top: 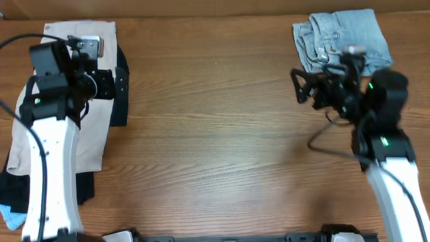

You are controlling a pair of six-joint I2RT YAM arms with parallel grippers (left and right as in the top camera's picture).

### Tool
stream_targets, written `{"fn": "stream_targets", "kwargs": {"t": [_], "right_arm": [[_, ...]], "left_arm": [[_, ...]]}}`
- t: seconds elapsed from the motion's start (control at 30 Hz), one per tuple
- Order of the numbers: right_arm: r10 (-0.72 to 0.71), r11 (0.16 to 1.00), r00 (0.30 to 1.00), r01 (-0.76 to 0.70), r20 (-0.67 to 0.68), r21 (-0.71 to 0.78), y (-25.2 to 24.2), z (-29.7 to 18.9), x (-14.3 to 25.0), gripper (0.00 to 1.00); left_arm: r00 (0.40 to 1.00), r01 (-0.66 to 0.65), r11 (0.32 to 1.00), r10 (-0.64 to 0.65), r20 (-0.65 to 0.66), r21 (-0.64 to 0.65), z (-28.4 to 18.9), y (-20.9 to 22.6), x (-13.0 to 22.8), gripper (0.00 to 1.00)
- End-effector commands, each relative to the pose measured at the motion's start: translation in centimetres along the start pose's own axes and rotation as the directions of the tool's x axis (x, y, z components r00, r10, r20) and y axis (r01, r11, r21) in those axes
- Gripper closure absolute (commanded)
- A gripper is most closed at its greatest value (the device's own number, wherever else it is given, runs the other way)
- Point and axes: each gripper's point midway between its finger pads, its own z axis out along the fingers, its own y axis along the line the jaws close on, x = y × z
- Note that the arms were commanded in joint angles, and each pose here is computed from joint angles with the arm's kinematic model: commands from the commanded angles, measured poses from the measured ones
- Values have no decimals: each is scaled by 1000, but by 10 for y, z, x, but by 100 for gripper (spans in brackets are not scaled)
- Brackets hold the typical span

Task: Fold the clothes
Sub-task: 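Move left gripper over the beige shorts on the clothes stack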

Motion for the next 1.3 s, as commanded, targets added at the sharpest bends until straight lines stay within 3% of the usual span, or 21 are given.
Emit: {"fn": "stream_targets", "kwargs": {"t": [0.0,0.17,0.43,0.63,0.77,1.03,1.27], "right_arm": [[6,938,996,-37,-91,-344,36,27,19,0],[128,881,972,-203,-198,-427,24,62,46,0],[189,916,940,-273,-282,-295,3,88,81,0],[227,956,904,-277,-363,-92,2,103,118,13],[187,971,905,-230,-381,-70,26,115,130,21],[81,995,931,-98,-355,-29,71,133,145,26],[66,997,934,-73,-352,-8,74,134,149,26]], "left_arm": [[997,-76,997,76,-1,-25,25,15,-6,0],[997,-71,997,71,2,-4,64,22,-16,0],[972,27,997,-42,-231,-67,115,52,-12,0],[941,19,995,-52,-334,-102,144,64,5,1],[921,-26,996,-11,-390,-87,168,62,24,2],[878,-27,990,-43,-476,-140,206,76,64,11],[857,-19,984,-75,-510,-177,217,83,81,31]]}}
